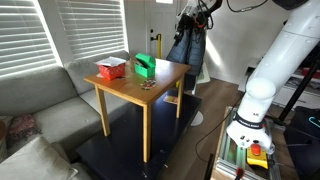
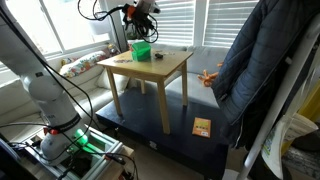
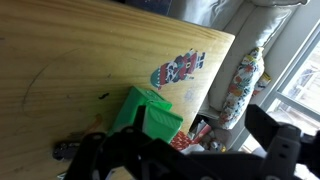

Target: Close the lid of the green storage box

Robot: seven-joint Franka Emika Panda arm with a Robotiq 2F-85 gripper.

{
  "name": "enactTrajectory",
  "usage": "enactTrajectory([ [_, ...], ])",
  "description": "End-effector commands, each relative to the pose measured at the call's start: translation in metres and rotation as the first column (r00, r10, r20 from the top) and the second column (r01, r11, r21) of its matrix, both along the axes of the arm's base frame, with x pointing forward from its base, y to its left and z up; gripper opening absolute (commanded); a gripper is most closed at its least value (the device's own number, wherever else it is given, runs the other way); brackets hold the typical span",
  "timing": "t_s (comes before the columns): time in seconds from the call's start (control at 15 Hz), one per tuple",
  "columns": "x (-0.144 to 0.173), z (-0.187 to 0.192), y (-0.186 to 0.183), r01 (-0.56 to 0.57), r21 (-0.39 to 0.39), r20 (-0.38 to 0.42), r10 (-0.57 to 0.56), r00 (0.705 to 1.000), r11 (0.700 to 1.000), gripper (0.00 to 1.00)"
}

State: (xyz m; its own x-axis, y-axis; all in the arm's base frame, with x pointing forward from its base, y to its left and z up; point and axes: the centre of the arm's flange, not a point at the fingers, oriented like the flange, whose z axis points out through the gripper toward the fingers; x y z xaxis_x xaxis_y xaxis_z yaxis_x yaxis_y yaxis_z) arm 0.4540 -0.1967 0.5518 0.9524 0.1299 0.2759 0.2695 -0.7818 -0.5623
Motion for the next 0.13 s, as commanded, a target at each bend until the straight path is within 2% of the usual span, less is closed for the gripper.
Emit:
enactTrajectory([
  [0.0,0.0000,0.0000,0.0000,0.000,0.000,0.000,0.000,1.000,1.000,1.00],
  [0.07,0.0000,0.0000,0.0000,0.000,0.000,0.000,0.000,1.000,1.000,1.00],
])
